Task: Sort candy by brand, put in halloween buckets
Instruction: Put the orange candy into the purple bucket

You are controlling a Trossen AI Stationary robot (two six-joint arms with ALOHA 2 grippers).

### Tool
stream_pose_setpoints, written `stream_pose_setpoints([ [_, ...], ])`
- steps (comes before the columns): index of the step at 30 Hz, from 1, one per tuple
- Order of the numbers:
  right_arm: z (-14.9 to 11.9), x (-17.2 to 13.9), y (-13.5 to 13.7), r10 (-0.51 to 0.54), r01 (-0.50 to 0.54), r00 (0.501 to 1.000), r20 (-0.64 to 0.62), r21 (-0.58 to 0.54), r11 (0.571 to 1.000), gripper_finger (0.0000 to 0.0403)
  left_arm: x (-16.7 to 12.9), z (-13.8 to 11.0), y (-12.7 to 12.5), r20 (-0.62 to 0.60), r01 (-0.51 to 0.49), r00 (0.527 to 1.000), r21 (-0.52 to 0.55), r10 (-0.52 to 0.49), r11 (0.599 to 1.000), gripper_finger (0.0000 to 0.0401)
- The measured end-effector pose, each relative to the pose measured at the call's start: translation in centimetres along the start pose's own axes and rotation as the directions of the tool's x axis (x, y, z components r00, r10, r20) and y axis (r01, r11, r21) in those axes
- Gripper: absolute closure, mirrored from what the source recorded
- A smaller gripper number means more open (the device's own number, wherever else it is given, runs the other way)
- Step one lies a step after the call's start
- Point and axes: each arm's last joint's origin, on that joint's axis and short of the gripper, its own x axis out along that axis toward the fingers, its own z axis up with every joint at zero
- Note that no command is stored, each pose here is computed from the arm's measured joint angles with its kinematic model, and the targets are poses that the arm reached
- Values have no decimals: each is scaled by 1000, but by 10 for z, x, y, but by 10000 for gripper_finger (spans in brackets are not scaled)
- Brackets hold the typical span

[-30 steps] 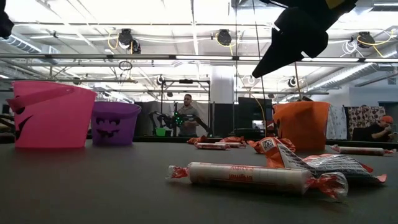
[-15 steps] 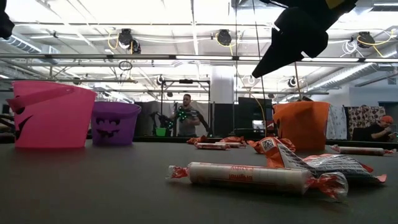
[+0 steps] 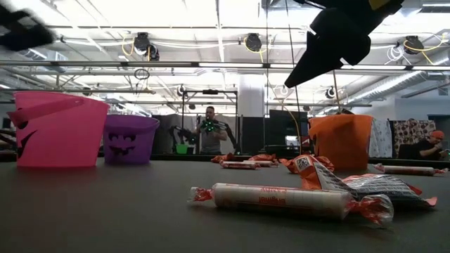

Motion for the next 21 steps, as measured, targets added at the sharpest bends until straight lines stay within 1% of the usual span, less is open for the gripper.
stream_pose_setpoints([
  [3,0,0,0,0,0,1000,0,0,1000,275,-25,11,16,101,-132,987,26,129,991,399],
  [5,0,0,0,0,0,1000,0,0,1000,275,-44,20,29,204,-231,954,27,220,973,399],
  [6,0,0,0,0,0,1000,1,0,1000,275,-53,25,38,257,-293,926,19,278,956,399],
  [8,0,0,0,0,0,1000,1,1,1000,275,-72,33,57,368,-433,830,-47,419,900,399],
  [9,0,0,0,0,0,1000,2,-1,1000,275,-81,36,68,406,-503,771,-84,491,860,400],
  [11,1,0,0,1,-1,1000,7,-1,1000,275,-99,40,94,435,-618,653,-166,620,768,400],
  [12,1,0,0,0,0,1000,6,-1,1000,275,-108,40,107,429,-655,604,-214,672,725,400],
  [13,1,0,0,1,-1,1000,6,-2,1000,275,-116,40,121,408,-680,568,-256,714,687,400],
  [15,1,0,0,1,-1,1000,6,-2,1000,275,-130,39,151,346,-708,515,-343,784,617,400],
  [16,1,0,0,1,-1,1000,6,-6,1000,275,-135,37,167,306,-712,496,-391,813,582,400],
  [19,1,0,0,1,-1,1000,6,-20,1000,275,-147,29,209,176,-710,483,-495,858,501,400],
  [20,1,0,0,1,-1,1000,6,-24,1000,275,-149,27,222,142,-700,490,-523,860,486,400],
  [21,1,0,0,1,-1,1000,6,-28,1000,275,-151,25,233,115,-689,504,-544,856,478,400],
])
